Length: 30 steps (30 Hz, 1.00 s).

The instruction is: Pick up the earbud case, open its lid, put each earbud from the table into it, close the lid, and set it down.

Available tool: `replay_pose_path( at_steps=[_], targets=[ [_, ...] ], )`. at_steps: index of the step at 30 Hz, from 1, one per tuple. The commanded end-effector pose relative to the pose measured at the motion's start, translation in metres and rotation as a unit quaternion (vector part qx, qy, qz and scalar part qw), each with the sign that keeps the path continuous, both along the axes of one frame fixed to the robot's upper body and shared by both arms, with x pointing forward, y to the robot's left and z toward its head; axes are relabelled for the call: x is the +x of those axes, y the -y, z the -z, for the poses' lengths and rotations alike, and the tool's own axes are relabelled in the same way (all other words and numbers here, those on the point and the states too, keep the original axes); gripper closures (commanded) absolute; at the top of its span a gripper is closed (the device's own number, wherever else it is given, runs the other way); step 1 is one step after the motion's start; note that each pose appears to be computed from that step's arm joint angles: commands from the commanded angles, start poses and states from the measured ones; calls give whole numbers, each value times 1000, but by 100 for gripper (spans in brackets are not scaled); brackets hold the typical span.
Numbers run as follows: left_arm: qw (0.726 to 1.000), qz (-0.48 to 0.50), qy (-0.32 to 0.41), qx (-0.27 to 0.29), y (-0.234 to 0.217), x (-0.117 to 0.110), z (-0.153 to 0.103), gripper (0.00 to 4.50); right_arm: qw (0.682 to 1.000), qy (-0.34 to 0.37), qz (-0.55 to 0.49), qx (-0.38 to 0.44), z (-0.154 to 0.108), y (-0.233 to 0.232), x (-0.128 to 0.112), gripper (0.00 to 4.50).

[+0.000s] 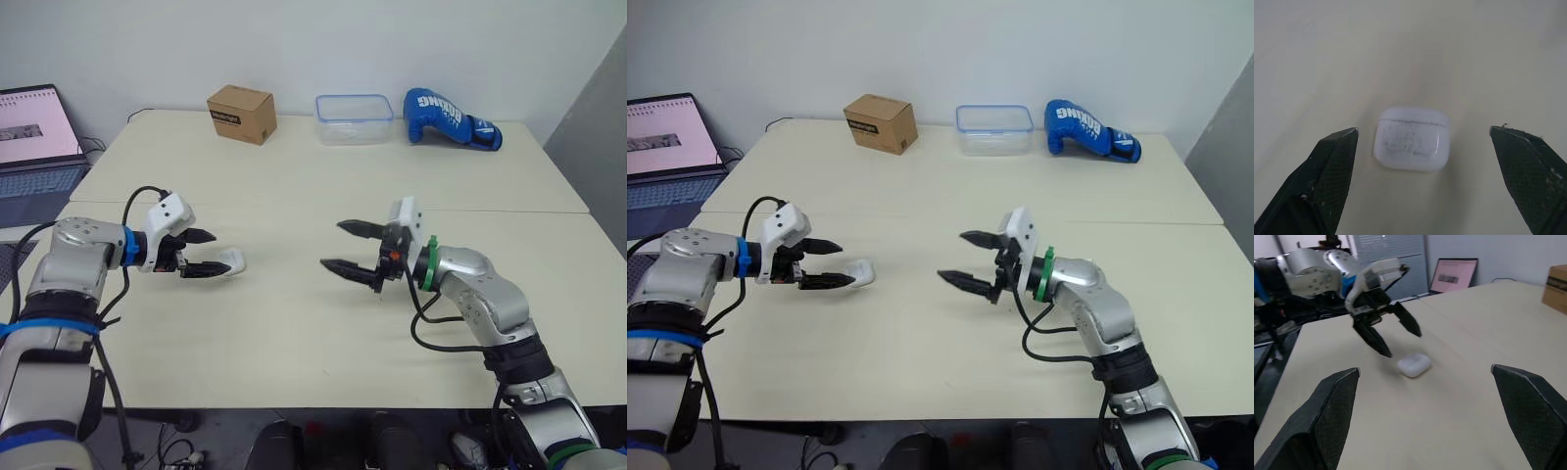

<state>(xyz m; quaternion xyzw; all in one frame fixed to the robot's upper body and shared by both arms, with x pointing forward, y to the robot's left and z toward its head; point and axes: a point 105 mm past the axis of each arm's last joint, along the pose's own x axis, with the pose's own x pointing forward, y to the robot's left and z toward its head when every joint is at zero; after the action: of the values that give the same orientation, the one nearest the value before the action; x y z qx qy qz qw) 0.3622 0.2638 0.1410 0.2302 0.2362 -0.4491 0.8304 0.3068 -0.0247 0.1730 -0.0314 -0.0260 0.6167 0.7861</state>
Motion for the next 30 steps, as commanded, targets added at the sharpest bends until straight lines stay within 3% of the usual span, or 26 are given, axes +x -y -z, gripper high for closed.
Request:
replay_pose_path(
  at_steps=[1, 14, 17, 21, 24, 26, 28, 30],
  targets=[
    [999, 21, 11, 32, 1, 8, 1, 2, 998, 34, -44, -6, -15, -15, -14, 0],
    [997, -13, -19, 68, -3, 17, 30, 2, 999, 47, -6, -8, -26, -1, -8, 0],
    [999, -8, -17, 47, 3, 18, 29, 59, 999, 41, 9, -4, -26, 6, -5, 0],
    [999, 19, -8, 33, 13, 19, 22, 172, 999, 33, 39, 15, -32, 14, 3, 0],
    [997, 57, 42, 27, 31, 25, 5, 172, 995, 16, 89, 52, -46, 27, 18, 0],
    [987, 100, 127, 20, 55, 32, -13, 172, 988, -5, 141, 64, -51, 36, 33, 0],
    [966, 119, 229, 19, 75, 39, -34, 172, 980, -43, 180, 75, -51, 41, 43, 0],
    [921, 134, 363, 27, 97, 42, -60, 172, 975, -78, 186, 90, -50, 40, 45, 0]
  ],
)
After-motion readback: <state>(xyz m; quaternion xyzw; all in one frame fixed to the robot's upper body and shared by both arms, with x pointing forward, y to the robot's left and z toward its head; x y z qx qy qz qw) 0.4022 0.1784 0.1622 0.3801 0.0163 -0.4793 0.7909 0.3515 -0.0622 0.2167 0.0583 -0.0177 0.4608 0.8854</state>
